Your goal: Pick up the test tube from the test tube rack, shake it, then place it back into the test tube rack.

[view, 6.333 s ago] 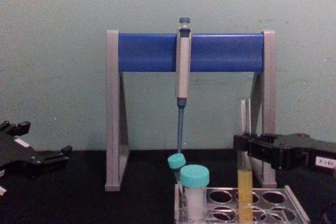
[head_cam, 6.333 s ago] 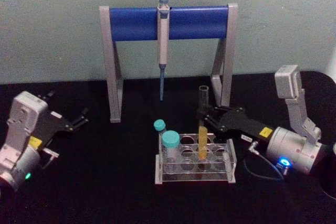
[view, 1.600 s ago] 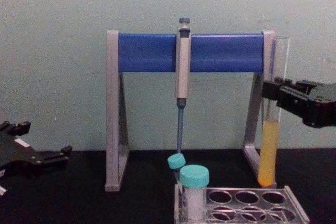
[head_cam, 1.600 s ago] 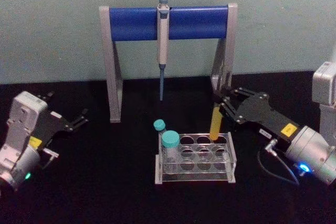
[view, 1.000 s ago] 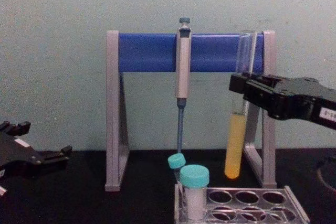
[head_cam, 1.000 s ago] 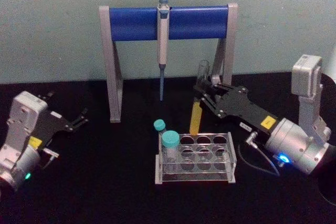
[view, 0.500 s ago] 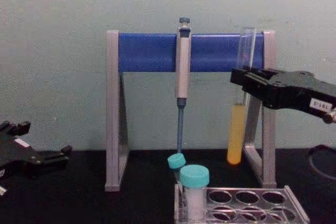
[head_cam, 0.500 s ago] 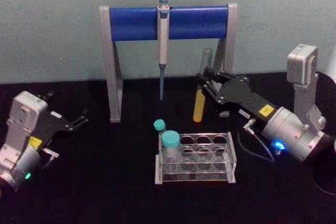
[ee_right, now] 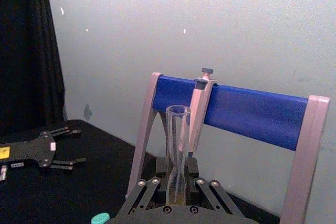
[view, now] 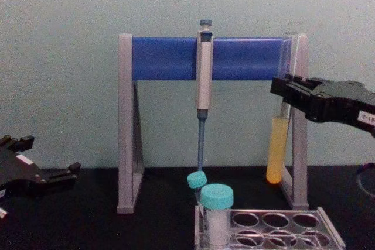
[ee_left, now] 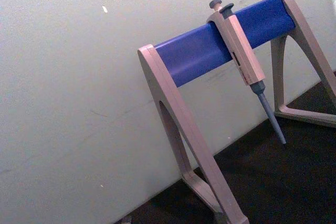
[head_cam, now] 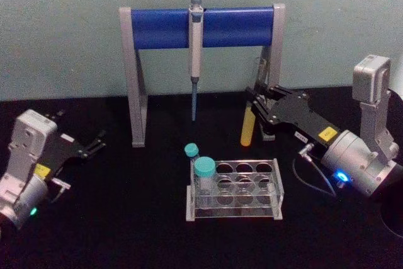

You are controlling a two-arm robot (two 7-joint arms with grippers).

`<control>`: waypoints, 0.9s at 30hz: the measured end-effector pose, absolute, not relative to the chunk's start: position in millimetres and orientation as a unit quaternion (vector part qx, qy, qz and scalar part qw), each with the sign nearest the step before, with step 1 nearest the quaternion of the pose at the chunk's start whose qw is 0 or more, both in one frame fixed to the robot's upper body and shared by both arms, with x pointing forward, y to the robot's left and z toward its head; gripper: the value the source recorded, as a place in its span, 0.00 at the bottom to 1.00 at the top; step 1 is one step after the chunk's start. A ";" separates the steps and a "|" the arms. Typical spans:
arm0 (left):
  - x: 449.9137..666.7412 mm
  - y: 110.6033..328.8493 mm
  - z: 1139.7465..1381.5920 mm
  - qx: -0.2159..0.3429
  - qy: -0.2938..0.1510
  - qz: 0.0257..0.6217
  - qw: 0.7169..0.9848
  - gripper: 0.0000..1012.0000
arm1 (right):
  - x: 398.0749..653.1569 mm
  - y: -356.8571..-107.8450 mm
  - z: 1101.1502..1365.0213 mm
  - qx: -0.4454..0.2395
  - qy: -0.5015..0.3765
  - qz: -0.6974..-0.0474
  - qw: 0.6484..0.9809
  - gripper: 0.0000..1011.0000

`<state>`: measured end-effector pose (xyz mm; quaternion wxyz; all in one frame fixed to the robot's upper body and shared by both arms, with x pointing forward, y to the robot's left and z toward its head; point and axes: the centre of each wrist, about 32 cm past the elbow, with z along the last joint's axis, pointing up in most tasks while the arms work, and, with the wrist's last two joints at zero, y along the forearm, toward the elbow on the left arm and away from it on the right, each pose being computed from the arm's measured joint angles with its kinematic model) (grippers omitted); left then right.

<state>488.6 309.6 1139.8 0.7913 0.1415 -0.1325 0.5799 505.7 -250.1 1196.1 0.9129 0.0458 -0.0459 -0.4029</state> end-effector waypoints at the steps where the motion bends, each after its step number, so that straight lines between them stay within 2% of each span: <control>1: 488.6 309.7 1139.8 0.141 -0.132 0.580 0.791 1.00 | 505.0 -250.7 1196.2 0.046 -0.046 -0.404 0.912 0.22; 12: 488.6 309.6 1139.8 0.141 -0.132 0.580 0.791 1.00 | 499.6 -260.2 1197.3 0.041 -0.049 -0.418 0.906 0.22; 27: 488.6 309.7 1139.8 0.141 -0.132 0.580 0.791 1.00 | 471.1 -269.2 1196.5 0.035 -0.036 -0.416 0.908 0.22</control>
